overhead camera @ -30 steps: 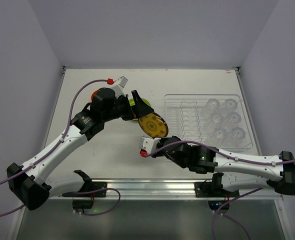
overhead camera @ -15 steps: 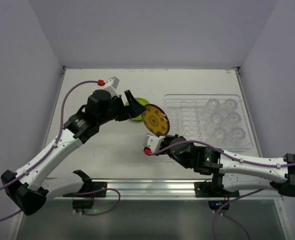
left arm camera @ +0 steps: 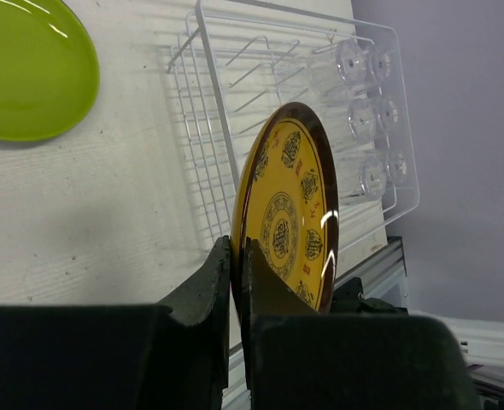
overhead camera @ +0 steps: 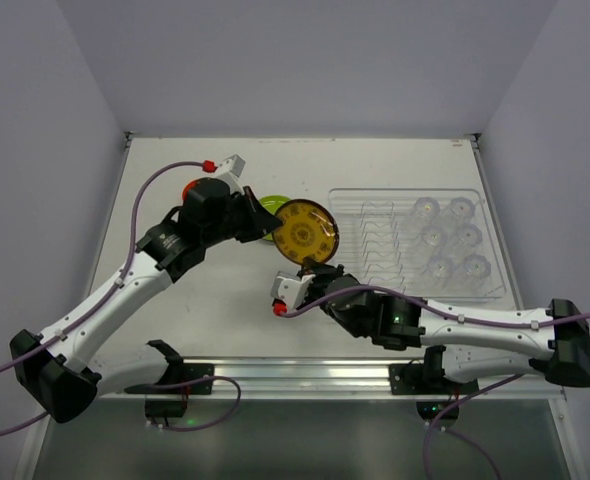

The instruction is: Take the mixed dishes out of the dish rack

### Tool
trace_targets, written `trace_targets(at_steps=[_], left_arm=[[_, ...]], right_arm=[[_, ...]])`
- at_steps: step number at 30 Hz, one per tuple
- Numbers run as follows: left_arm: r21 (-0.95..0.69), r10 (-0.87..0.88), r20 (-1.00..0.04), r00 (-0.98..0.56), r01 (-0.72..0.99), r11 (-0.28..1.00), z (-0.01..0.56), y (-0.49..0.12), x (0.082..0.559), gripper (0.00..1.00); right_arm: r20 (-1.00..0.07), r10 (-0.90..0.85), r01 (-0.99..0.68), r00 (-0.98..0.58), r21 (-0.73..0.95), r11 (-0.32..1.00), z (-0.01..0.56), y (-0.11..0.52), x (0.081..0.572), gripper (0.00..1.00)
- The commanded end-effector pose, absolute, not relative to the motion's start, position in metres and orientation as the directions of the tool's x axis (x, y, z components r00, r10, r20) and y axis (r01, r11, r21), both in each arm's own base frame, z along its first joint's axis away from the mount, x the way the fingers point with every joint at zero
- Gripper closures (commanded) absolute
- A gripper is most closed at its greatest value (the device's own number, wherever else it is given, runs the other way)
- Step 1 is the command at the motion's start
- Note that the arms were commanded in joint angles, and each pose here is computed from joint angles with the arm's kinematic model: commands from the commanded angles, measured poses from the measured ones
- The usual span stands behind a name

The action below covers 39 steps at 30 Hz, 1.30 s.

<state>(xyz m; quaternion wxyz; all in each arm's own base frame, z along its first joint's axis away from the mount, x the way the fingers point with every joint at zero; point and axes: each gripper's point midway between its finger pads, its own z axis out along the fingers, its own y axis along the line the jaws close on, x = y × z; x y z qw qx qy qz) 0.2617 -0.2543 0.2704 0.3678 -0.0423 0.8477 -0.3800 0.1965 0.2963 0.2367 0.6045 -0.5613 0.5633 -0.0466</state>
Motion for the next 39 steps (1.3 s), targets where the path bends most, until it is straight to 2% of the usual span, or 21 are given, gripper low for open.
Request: trace_targets(at_steps=[1, 7, 9, 10, 11, 14, 17, 20, 22, 23, 24, 31, 39], left_arm=[[-0.657, -0.315, -0.637, -0.704, 0.281, 0.7, 0.283, -0.259, 0.262, 1.0], [-0.628, -0.311, -0.656, -0.688, 0.268, 0.731, 0.273, -0.257, 0.272, 1.0], [-0.585, -0.328, -0.687, -0.648, 0.227, 0.778, 0.268, -0.245, 0.284, 1.0], [-0.568, -0.355, -0.698, -0.622, 0.181, 0.803, 0.266, -0.234, 0.294, 1.0], [-0.556, -0.367, -0.704, -0.609, 0.15, 0.817, 0.261, -0.226, 0.301, 1.0], [-0.566, -0.423, -0.689, -0.589, 0.072, 0.821, 0.249, -0.2, 0.324, 1.0], [-0.599, -0.495, -0.661, -0.564, 0.001, 0.8, 0.235, -0.177, 0.345, 1.0], [-0.623, -0.535, -0.633, -0.559, -0.042, 0.781, 0.214, -0.166, 0.367, 1.0], [-0.61, -0.539, -0.613, -0.577, -0.088, 0.787, 0.19, -0.163, 0.384, 1.0], [-0.603, -0.538, -0.612, -0.58, -0.099, 0.792, 0.183, -0.163, 0.39, 1.0], [-0.591, -0.537, -0.611, -0.582, -0.116, 0.798, 0.176, -0.162, 0.397, 1.0], [-0.529, -0.521, -0.589, -0.618, -0.192, 0.827, 0.127, -0.165, 0.435, 1.0], [-0.549, -0.538, -0.559, -0.631, -0.204, 0.81, 0.098, -0.171, 0.437, 1.0]], right_arm=[[-0.705, -0.593, -0.503, 0.39, -0.702, 0.504, 0.275, 0.302, 0.205, 1.0], [-0.727, -0.542, -0.383, 0.421, -0.684, 0.621, 0.295, 0.298, 0.217, 1.0], [-0.774, -0.507, -0.388, 0.38, -0.631, 0.672, 0.292, 0.293, 0.226, 0.67], [-0.796, -0.486, -0.395, 0.362, -0.603, 0.693, 0.291, 0.291, 0.229, 0.24], [-0.815, -0.47, -0.406, 0.339, -0.578, 0.708, 0.285, 0.289, 0.232, 0.01], [-0.897, -0.39, -0.448, 0.206, -0.441, 0.778, 0.267, 0.272, 0.249, 0.01], [-0.942, -0.302, -0.47, 0.15, -0.336, 0.816, 0.275, 0.257, 0.252, 0.01], [-0.989, -0.14, -0.399, 0.046, -0.146, 0.905, 0.288, 0.225, 0.264, 0.01], [-0.998, -0.067, -0.332, -0.008, -0.06, 0.941, 0.286, 0.203, 0.269, 0.01], [-0.998, 0.043, -0.285, -0.035, 0.051, 0.957, 0.289, 0.189, 0.273, 0.01], [-0.996, 0.078, -0.268, -0.043, 0.087, 0.959, 0.289, 0.182, 0.274, 0.01], [-0.985, 0.167, -0.238, -0.051, 0.174, 0.956, 0.286, 0.165, 0.271, 0.01], [-0.982, 0.182, -0.259, -0.042, 0.186, 0.948, 0.288, 0.167, 0.268, 0.01]])
